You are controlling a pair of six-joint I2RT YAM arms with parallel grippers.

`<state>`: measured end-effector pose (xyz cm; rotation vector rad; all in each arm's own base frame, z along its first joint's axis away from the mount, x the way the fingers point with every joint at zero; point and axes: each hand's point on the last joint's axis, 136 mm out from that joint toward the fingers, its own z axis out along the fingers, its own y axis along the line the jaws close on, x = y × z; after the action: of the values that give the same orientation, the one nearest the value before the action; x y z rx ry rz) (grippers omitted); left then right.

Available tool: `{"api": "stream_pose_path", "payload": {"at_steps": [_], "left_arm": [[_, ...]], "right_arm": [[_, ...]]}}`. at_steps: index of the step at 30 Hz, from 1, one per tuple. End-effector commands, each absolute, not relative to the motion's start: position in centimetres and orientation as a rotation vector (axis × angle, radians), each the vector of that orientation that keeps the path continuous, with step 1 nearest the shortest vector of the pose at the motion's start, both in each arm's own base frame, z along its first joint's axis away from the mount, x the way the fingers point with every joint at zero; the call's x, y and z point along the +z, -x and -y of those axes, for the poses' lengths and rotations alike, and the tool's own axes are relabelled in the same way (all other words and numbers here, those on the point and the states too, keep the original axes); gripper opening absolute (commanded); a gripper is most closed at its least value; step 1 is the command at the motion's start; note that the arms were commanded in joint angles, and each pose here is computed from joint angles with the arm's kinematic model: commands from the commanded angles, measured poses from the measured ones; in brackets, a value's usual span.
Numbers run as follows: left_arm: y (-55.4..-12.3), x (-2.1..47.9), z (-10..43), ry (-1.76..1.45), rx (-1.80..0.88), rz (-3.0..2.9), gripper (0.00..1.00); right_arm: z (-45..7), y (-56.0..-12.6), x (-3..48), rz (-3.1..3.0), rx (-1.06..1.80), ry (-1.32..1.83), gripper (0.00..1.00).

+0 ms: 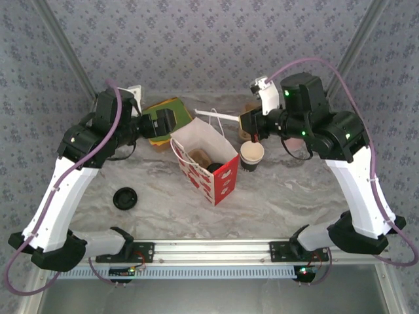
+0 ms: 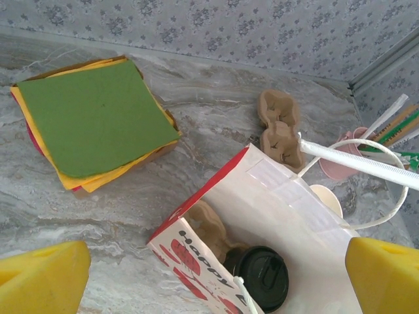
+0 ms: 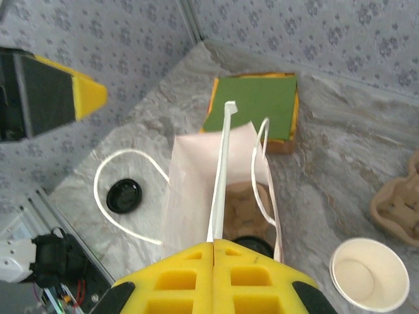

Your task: Pack the takeout coffee

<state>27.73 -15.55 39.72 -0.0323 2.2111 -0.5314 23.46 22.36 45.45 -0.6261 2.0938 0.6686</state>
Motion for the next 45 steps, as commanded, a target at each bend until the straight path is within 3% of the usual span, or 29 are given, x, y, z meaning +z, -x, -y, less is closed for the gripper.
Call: {"api": "stream_pose_path", "payload": {"at_steps": [1,30,33,34,36,42,45], "left_arm": [[-27.1,40.2,15.1,0.047,-0.539,-2.193,1.0],[-25.1,39.2,13.4,0.082,-0.522,-2.21,1.0],[-25.0,38.9,13.3,0.086,-0.519,-2.216,1.0],[-24.9,38.8,13.3,0.088,-0.518,-2.219,1.0],[-24.9,38.7,13.3,0.089,-0.517,-2.222,1.0],[-25.0,38.1,13.0,0.099,-0.502,-2.239,1.0],[-25.4,37.6,12.9,0.113,-0.498,-2.257,1.0]], "right_arm": [[-21.7,-22.6,43.3,-2.161,0.546,0.678,0.0],[-33.0,-26.7,29.6,-2.374,0.441,0.936,0.0],[-33.8,-26.9,28.4,-2.396,0.427,0.955,0.33],[-33.9,-26.9,28.0,-2.406,0.419,0.964,0.37],[-34.0,-27.1,27.9,-2.412,0.404,0.969,0.43],[-33.1,-27.5,30.3,-2.358,0.37,0.936,0.44],[-32.4,-27.5,32.2,-2.322,0.372,0.902,0.5]]}}
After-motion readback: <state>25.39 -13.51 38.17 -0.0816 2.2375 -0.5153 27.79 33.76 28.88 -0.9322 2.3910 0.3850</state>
